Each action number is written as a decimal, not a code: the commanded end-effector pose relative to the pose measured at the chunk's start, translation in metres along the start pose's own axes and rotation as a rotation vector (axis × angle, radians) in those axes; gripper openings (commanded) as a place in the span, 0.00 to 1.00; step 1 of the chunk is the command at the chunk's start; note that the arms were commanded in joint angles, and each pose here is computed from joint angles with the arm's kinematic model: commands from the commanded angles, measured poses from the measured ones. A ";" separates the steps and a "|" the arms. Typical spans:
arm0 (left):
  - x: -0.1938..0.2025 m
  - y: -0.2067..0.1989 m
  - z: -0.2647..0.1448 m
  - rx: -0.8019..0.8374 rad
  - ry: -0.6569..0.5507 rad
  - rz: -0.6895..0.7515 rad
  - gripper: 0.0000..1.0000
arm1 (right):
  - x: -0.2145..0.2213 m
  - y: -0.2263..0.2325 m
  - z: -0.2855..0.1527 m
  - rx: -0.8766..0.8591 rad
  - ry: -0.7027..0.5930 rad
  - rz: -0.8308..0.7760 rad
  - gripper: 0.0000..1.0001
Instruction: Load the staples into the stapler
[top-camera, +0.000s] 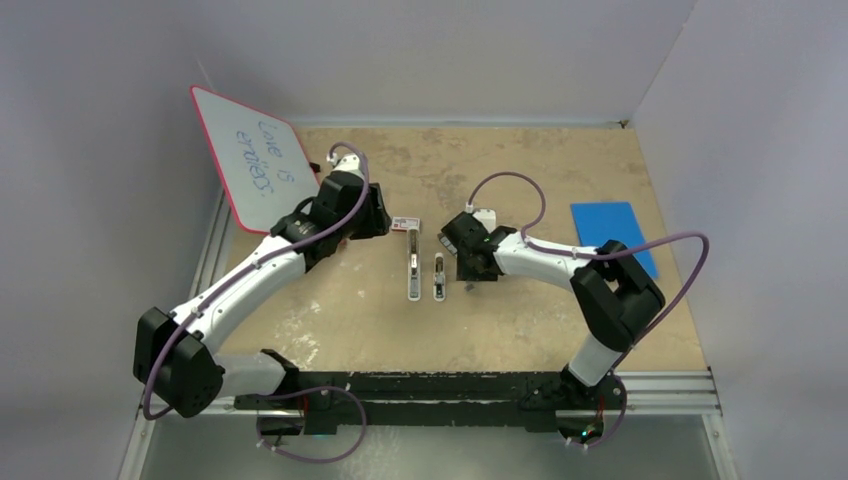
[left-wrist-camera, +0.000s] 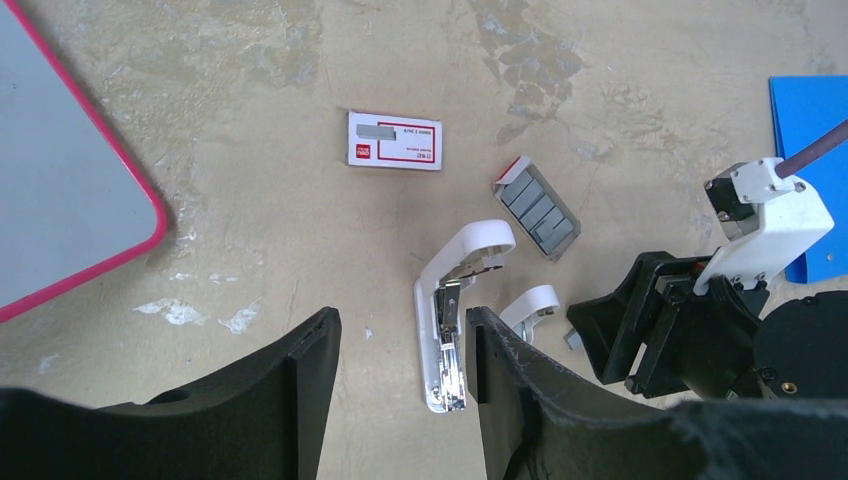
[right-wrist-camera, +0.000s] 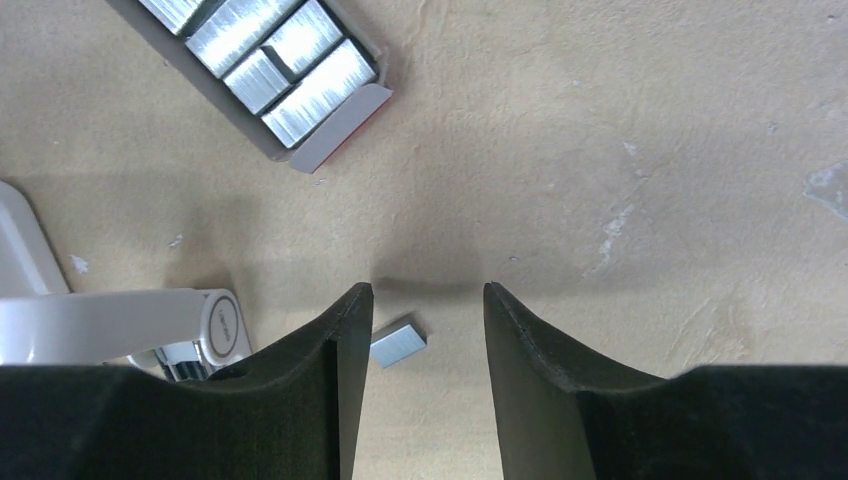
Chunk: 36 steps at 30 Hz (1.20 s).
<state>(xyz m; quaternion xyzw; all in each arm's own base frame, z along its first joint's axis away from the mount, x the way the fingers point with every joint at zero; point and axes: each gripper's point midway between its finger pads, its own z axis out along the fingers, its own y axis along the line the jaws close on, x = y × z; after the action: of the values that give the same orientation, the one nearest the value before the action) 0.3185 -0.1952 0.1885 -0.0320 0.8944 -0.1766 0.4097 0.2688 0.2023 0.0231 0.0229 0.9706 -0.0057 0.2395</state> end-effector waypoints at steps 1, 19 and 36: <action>-0.016 -0.002 -0.011 0.024 -0.071 0.011 0.49 | 0.002 -0.009 -0.002 0.046 -0.007 -0.008 0.47; -0.012 -0.002 -0.009 0.029 -0.054 0.011 0.50 | 0.045 -0.022 -0.012 0.024 0.109 -0.035 0.46; -0.012 -0.001 -0.012 0.030 -0.060 0.015 0.50 | 0.065 -0.014 -0.007 0.033 0.139 -0.048 0.49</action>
<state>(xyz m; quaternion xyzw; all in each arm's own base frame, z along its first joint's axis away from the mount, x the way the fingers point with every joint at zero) 0.3134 -0.1921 0.1898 -0.0313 0.8927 -0.1785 0.4127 0.2295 0.2051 0.0145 0.0028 0.9784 0.0078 0.2068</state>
